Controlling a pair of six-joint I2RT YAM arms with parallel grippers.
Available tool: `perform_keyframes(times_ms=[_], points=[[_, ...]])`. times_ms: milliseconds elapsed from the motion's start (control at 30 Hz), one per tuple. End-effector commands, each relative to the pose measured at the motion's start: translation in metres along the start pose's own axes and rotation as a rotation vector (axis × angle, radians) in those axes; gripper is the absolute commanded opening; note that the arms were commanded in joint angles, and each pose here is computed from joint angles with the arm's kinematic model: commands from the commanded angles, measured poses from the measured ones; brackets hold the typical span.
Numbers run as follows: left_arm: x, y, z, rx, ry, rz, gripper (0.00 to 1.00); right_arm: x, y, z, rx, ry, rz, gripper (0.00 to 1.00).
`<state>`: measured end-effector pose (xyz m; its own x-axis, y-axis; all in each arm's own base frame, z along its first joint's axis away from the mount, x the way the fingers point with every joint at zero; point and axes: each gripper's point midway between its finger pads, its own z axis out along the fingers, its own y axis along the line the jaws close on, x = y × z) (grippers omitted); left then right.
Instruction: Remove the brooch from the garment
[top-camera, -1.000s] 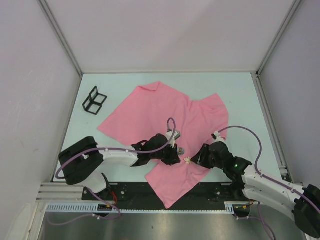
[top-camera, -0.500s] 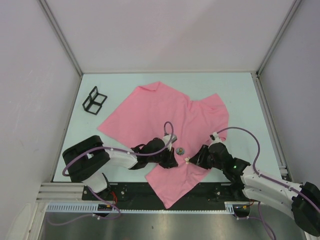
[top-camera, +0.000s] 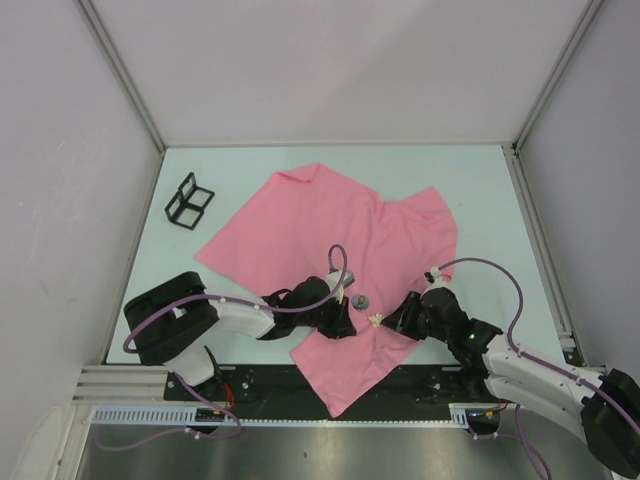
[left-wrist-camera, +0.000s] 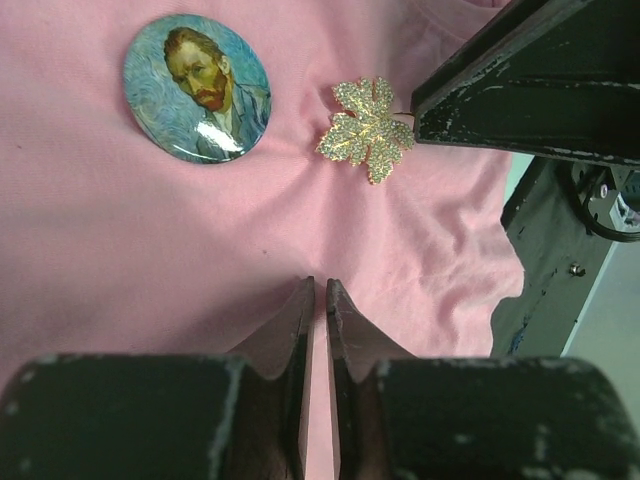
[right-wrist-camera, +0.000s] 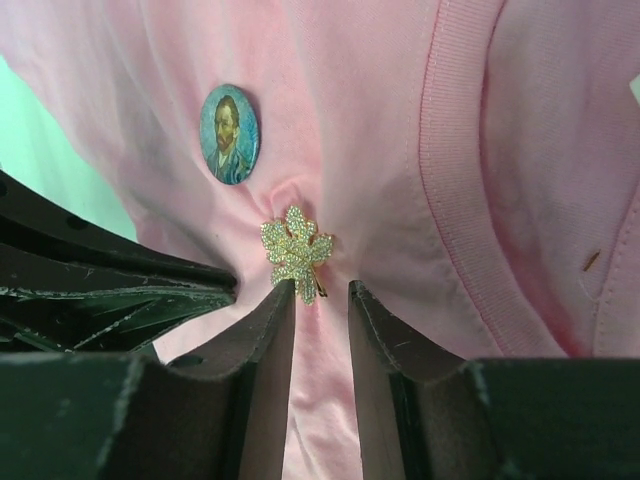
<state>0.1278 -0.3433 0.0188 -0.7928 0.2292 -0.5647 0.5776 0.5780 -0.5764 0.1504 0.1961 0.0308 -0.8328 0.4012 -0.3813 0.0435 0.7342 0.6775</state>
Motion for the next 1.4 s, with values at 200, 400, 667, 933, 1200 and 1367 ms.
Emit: perform_keyframes(times_ms=[200, 400, 667, 933, 1200, 1367], points=[[0.010, -0.009, -0.006, 0.027, 0.025, 0.003, 0.13, -0.008, 0.011, 0.008, -0.078, -0.028, 0.048, 0.24], [0.013, -0.006, -0.008, 0.017, 0.029, -0.001, 0.12, -0.005, 0.013, 0.008, -0.106, -0.007, 0.064, 0.20], [0.017, -0.007, -0.007, 0.018, 0.037, -0.003, 0.11, -0.001, 0.016, 0.009, -0.137, 0.025, 0.093, 0.08], [0.020, -0.009, -0.008, 0.024, 0.043, -0.005, 0.11, 0.001, 0.019, 0.010, -0.175, 0.024, 0.165, 0.00], [0.024, -0.009, -0.007, 0.026, 0.048, -0.010, 0.11, 0.004, 0.019, 0.011, -0.228, 0.024, 0.237, 0.00], [0.024, -0.009, -0.008, 0.027, 0.043, -0.012, 0.11, 0.008, 0.019, 0.013, -0.236, 0.042, 0.263, 0.00]])
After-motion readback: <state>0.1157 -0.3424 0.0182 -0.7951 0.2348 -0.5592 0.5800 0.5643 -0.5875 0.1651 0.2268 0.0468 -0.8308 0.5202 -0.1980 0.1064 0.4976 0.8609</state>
